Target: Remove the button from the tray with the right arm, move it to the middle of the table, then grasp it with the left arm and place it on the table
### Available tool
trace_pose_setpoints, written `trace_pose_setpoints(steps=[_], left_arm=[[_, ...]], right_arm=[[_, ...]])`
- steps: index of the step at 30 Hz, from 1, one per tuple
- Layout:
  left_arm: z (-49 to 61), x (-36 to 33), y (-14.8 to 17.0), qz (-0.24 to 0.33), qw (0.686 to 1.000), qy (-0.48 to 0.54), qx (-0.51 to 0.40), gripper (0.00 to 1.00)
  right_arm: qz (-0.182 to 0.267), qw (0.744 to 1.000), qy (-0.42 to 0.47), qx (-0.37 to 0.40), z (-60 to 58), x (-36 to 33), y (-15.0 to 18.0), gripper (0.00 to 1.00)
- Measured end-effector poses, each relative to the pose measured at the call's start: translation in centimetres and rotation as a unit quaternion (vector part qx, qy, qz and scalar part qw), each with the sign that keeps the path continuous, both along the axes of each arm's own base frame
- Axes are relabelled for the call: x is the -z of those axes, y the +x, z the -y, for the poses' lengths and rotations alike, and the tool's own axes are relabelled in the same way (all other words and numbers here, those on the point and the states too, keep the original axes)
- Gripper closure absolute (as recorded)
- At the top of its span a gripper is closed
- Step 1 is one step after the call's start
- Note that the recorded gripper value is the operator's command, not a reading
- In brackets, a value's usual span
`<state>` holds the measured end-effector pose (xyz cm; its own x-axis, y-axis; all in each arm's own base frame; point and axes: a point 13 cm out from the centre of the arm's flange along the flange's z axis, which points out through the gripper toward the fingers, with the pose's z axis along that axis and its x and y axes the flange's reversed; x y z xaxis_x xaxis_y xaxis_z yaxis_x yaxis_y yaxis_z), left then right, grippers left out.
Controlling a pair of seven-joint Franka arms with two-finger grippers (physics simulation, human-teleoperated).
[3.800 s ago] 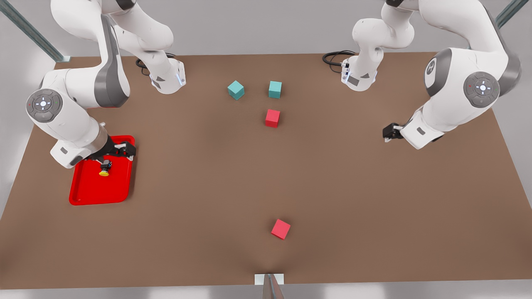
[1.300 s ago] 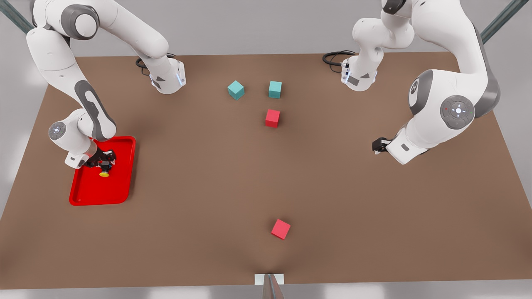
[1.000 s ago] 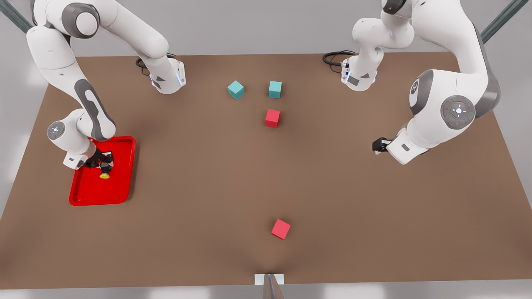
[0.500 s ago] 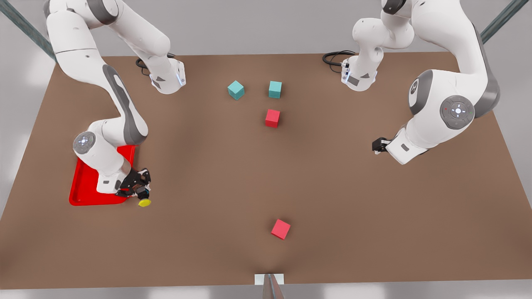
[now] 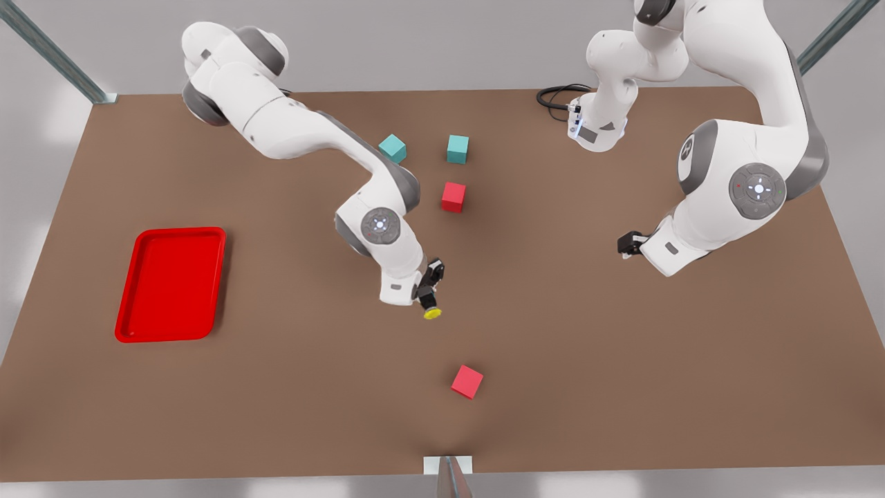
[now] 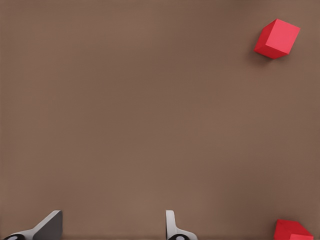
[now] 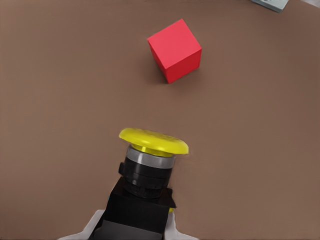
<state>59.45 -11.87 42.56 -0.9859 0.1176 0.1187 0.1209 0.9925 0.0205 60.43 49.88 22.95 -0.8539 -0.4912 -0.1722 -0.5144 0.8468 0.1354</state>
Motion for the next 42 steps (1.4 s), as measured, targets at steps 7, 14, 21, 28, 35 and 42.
trace_pose_setpoints(steps=[7,14,21,28,35,42], left_arm=[[0.0,0.7,0.1,-0.005,1.000,0.001,0.000,0.00],[0.1,2.1,0.5,-0.013,1.000,0.003,0.000,0.00],[0.2,2.1,0.7,-0.009,1.000,0.002,0.000,0.00],[0.2,2.0,0.8,-0.008,1.000,0.002,-0.001,0.00],[0.2,2.0,0.8,-0.007,1.000,0.002,-0.001,0.00],[15.0,12.3,-2.6,-0.068,0.991,0.014,0.115,0.00]], right_arm=[[-0.030,0.992,0.026,0.118,-13.9,4.0,-5.6,0.57],[-0.054,0.971,0.021,0.232,-17.0,8.3,-9.5,0.57],[-0.048,0.947,0.025,0.318,-17.4,13.4,-9.7,0.56],[-0.055,0.925,0.033,0.374,-17.5,16.8,-10.0,0.46],[-0.040,0.905,0.067,0.418,-17.5,13.6,-7.4,0.00],[-0.106,0.793,0.117,0.588,17.9,-20.2,9.9,0.00]])
